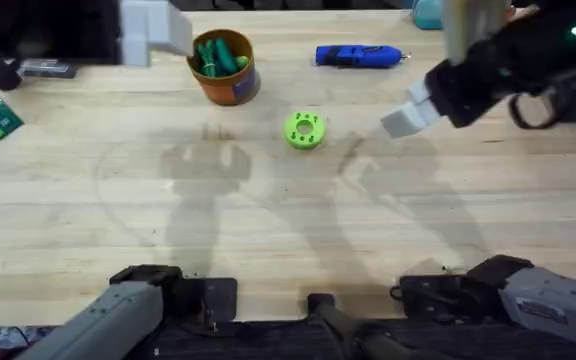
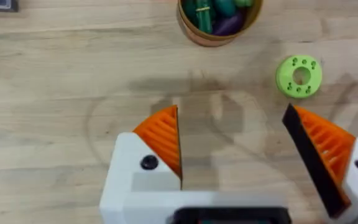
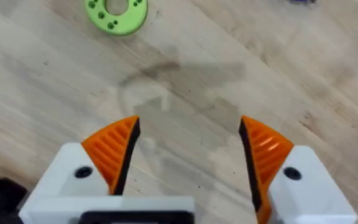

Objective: Pick up the gripper from the table and insert it into the empty holder that is missing its gripper. Then pick up a screw, insert it into the mounting hole, and use the screwdriver to tighten it. Finally, clean up the table by picking up the vegetable and placing it into the bucket.

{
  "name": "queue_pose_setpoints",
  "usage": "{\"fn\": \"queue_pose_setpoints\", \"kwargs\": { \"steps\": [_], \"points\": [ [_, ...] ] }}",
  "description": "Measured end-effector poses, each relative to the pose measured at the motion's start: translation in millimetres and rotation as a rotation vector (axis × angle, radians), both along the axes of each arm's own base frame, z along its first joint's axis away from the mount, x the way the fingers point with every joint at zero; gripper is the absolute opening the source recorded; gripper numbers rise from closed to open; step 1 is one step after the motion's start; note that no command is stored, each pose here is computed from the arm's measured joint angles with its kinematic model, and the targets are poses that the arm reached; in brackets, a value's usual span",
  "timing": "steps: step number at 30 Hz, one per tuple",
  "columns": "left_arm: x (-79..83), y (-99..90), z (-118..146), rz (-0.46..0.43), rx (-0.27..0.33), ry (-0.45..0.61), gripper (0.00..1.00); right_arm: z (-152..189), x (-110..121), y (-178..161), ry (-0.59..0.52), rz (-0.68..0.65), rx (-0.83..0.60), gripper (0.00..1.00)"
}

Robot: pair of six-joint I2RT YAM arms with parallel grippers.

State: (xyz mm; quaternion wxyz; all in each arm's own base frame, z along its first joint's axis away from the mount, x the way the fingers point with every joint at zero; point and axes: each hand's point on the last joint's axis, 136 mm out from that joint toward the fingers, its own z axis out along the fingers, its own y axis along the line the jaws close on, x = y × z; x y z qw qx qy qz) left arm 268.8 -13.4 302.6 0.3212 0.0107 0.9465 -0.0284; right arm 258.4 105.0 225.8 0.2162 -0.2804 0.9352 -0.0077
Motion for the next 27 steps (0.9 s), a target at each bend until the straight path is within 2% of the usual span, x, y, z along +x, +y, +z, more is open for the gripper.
{"fn": "queue_pose_setpoints", "kwargs": {
  "steps": [6,11,16,27],
  "points": [
    [-52.3,1.3,1,-0.003,0.005,-0.027,0.962,33,-12,-5,-0.109,-0.009,0.058,0.964],
    [-79.4,1.7,-7,-0.003,0.004,-0.056,0.963,52,-19,-9,-0.184,-0.009,0.094,0.964],
    [-89.2,1.9,-8,-0.002,0.003,-0.080,0.963,55,-21,-9,-0.194,-0.011,0.100,0.964],
    [-89.3,1.9,-8,-0.002,0.003,-0.081,0.963,55,-21,-9,-0.194,-0.011,0.100,0.964]
  ]
}}
